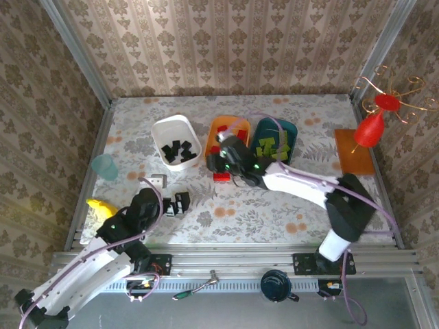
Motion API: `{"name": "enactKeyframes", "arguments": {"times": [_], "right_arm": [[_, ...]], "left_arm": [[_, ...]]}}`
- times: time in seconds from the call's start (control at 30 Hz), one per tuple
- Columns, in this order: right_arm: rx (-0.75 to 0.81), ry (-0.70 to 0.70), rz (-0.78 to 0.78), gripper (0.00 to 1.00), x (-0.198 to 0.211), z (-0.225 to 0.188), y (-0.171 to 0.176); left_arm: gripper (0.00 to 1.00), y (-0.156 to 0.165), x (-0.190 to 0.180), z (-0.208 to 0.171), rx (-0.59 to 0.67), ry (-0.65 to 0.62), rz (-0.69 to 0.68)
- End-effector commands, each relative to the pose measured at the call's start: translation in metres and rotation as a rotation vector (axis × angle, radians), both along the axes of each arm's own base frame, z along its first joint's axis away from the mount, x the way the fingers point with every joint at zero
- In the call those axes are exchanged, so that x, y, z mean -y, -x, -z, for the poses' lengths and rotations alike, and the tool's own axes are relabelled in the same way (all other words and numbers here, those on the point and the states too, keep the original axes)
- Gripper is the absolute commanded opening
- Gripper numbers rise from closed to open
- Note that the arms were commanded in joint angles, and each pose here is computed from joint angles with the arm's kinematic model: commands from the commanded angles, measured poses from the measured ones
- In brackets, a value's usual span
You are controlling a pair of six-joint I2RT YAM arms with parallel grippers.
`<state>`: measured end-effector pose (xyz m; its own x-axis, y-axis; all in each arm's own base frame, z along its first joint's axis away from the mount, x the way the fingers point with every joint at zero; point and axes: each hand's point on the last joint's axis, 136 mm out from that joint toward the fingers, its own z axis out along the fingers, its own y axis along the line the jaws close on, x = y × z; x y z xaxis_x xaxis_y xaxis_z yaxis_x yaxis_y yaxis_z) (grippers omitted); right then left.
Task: Sort the legos into containers by color
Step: Place the lego in the container, then pick up the lego from the center of the table.
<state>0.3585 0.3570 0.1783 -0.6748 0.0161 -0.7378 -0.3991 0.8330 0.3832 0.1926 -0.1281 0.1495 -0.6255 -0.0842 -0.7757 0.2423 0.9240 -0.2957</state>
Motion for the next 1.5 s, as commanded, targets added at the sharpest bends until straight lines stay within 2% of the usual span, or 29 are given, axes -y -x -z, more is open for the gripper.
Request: {"name": "enactKeyframes", "arguments": {"times": [0.0, 0.17, 0.23, 0.27, 0.3, 0.33, 0.37, 0.43, 0.57, 0.7, 0.87, 0.97, 1.13, 1.37, 1.47], "right_arm": [[-0.029, 0.035, -0.231, 0.29, -0.055, 0.018, -0.008], [-0.031, -0.007, -0.211, 0.29, -0.103, 0.026, -0.071], [-0.043, -0.022, -0.192, 0.32, -0.115, 0.028, -0.093], [-0.050, -0.025, -0.183, 0.40, -0.120, 0.029, -0.102], [-0.053, -0.032, -0.180, 0.53, -0.123, 0.028, -0.107], [-0.053, -0.041, -0.177, 0.72, -0.125, 0.026, -0.112], [-0.046, -0.052, -0.168, 0.79, -0.124, 0.020, -0.114], [-0.021, -0.059, -0.152, 0.84, -0.115, 0.005, -0.113], [0.055, -0.037, -0.073, 0.86, -0.069, -0.024, -0.090], [0.066, -0.029, 0.041, 0.88, -0.011, -0.029, -0.051], [-0.005, 0.059, 0.207, 0.90, 0.046, 0.017, 0.002], [-0.053, 0.098, 0.276, 0.90, 0.065, 0.049, 0.025], [-0.085, 0.176, 0.327, 0.93, 0.070, 0.085, 0.040], [-0.134, 0.278, 0.322, 1.00, 0.041, 0.124, 0.018], [-0.139, 0.319, 0.346, 1.00, 0.037, 0.133, 0.009]], "left_arm": [[1.00, 0.002, -0.013, -0.009, 0.005, -0.006, -0.045], [0.99, 0.005, -0.008, -0.007, -0.026, -0.009, -0.023], [1.00, 0.003, -0.007, -0.004, -0.039, -0.020, -0.026], [1.00, 0.002, -0.006, -0.003, -0.041, -0.027, -0.023], [1.00, 0.000, -0.004, -0.002, -0.042, -0.032, -0.022], [1.00, -0.002, -0.001, -0.002, -0.041, -0.035, -0.015], [1.00, -0.005, 0.002, -0.002, -0.040, -0.039, -0.009], [1.00, -0.011, 0.007, -0.003, -0.035, -0.045, -0.011], [1.00, -0.022, 0.010, -0.010, -0.010, -0.038, -0.038], [1.00, -0.024, 0.006, -0.022, 0.042, -0.020, -0.053], [1.00, -0.023, -0.003, -0.031, 0.086, -0.015, -0.075], [1.00, -0.021, -0.006, -0.033, 0.095, -0.008, -0.078], [1.00, -0.017, -0.010, -0.034, 0.103, 0.002, -0.081], [1.00, -0.014, -0.007, -0.030, 0.093, 0.016, -0.059], [1.00, -0.012, -0.007, -0.027, 0.087, 0.019, -0.053]]}}
